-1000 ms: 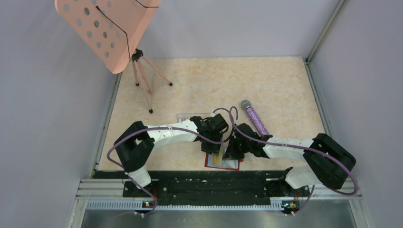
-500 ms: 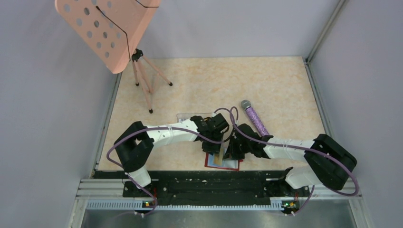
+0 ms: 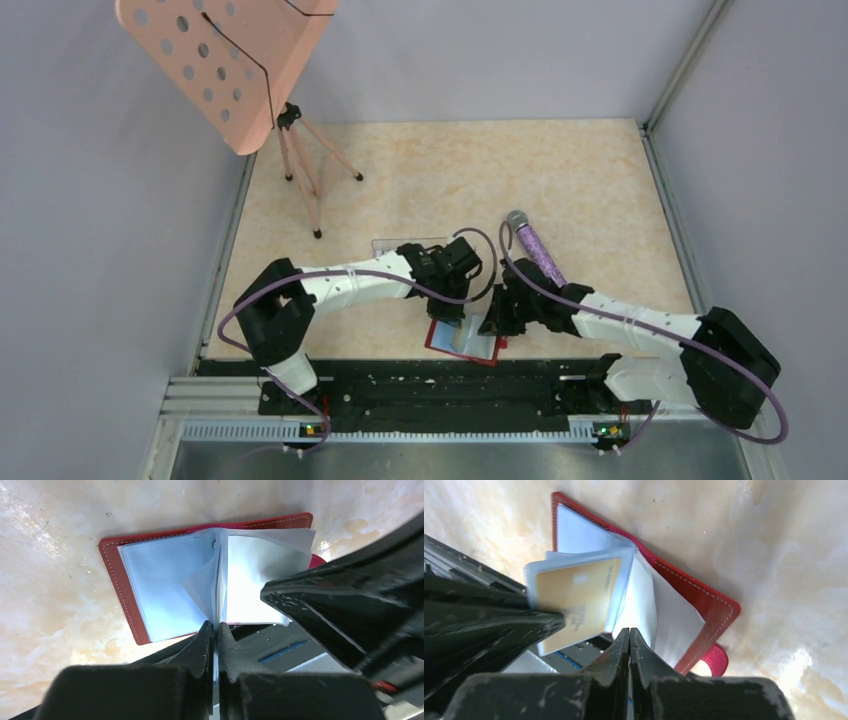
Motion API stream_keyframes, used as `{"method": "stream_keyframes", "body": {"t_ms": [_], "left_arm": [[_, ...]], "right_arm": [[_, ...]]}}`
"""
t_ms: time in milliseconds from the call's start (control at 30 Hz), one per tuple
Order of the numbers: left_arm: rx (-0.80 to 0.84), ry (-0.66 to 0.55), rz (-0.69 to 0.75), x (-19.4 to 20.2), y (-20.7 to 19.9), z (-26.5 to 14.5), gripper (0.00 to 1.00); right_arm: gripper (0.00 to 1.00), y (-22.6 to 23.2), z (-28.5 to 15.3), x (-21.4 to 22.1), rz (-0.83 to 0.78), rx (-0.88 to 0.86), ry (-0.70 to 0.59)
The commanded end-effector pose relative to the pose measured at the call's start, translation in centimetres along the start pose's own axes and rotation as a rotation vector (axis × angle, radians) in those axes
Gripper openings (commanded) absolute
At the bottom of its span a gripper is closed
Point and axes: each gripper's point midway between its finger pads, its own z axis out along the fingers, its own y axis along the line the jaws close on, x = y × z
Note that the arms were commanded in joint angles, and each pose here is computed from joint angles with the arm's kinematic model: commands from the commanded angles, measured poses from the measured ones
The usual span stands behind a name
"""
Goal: Put the credit cards into the card holder
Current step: Turn over the card holder at the center of the board.
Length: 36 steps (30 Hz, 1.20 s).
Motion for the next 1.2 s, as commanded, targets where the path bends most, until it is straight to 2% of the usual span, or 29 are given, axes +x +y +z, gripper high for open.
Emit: {"method": "stream_keyframes", "body": {"t_ms": [0, 100, 233, 567, 800, 967, 1167], "left_arm": [[0.046, -0.013, -0.015, -0.7, -1.7, -0.7, 0.07], [0.16, -0.005, -0.034, -0.9, -4.0, -0.2, 0.29], [0.265, 0.001, -0.057, -1.1, -6.3, 0.1, 0.38], [0.36, 0.064, -0.064, -0.1, -7.5, 2.0, 0.43], [0.492, -0.054, -0.033, -2.5, -8.1, -1.4, 0.44], [0.58, -0.175, -0.08, -5.5, -5.5, -5.0, 0.44], [0.542, -0.344, -0.193, -9.2, 1.9, -8.5, 0.46]], "right_arm": [[0.0, 2.1, -3.0, -2.4, -0.035, -0.021, -0.103], [0.0, 2.0, -4.8, -3.3, -0.024, -0.019, -0.145], [0.0, 1.5, -7.1, -4.4, -0.001, -0.01, -0.196], [0.0, 0.5, -8.8, -5.2, 0.004, 0.011, -0.224], [0.0, 2.0, -8.3, -6.4, -0.035, -0.013, -0.218], [0.0, 3.2, -7.1, -7.8, -0.083, -0.014, -0.193], [0.09, 4.5, -5.1, -10.2, -0.119, -0.014, -0.182]]}}
